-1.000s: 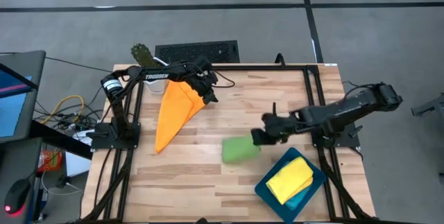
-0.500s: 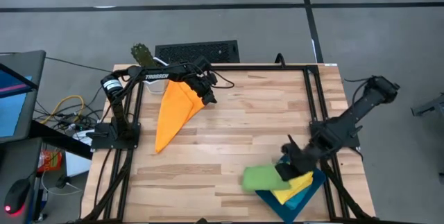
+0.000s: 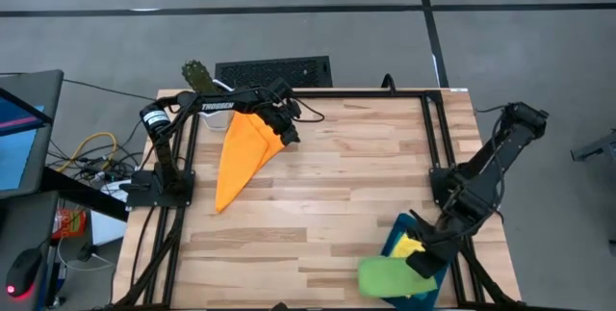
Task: Fold microfiber towels
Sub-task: Put the folded green microfiber towel into the blue bin
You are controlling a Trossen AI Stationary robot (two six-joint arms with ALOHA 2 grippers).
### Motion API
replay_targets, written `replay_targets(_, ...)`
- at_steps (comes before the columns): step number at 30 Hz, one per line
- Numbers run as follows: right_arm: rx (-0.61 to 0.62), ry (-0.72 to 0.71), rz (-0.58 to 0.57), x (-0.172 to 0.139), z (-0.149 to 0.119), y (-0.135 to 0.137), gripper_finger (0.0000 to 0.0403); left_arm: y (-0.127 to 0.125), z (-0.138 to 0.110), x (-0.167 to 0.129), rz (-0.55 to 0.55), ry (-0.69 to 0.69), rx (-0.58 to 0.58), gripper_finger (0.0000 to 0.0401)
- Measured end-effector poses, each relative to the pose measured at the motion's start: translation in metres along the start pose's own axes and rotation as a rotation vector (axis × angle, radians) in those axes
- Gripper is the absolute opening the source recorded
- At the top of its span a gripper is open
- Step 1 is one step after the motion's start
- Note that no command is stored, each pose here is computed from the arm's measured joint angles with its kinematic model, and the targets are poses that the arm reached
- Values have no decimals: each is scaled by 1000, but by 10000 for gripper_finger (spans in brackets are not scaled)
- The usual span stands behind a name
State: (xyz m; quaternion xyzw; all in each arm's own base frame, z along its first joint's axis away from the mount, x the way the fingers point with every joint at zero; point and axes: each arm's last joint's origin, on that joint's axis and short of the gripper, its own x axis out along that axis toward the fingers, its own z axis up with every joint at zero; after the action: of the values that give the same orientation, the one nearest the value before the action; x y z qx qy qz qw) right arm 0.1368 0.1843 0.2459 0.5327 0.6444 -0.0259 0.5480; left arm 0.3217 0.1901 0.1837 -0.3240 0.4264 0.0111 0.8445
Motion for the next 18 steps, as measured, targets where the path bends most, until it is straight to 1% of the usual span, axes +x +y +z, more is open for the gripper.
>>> replay_targets(4,-55,31,-23,-2,-5,-4,10,0,0,0,17,-2,-5,0)
replay_targets(9,-77,26,-188,-10,-4,-22,10,1,0,0,46,-5,-10,0)
replay_targets(18,-186,2,-412,-27,0,-47,10,1,0,0,53,-8,-55,0)
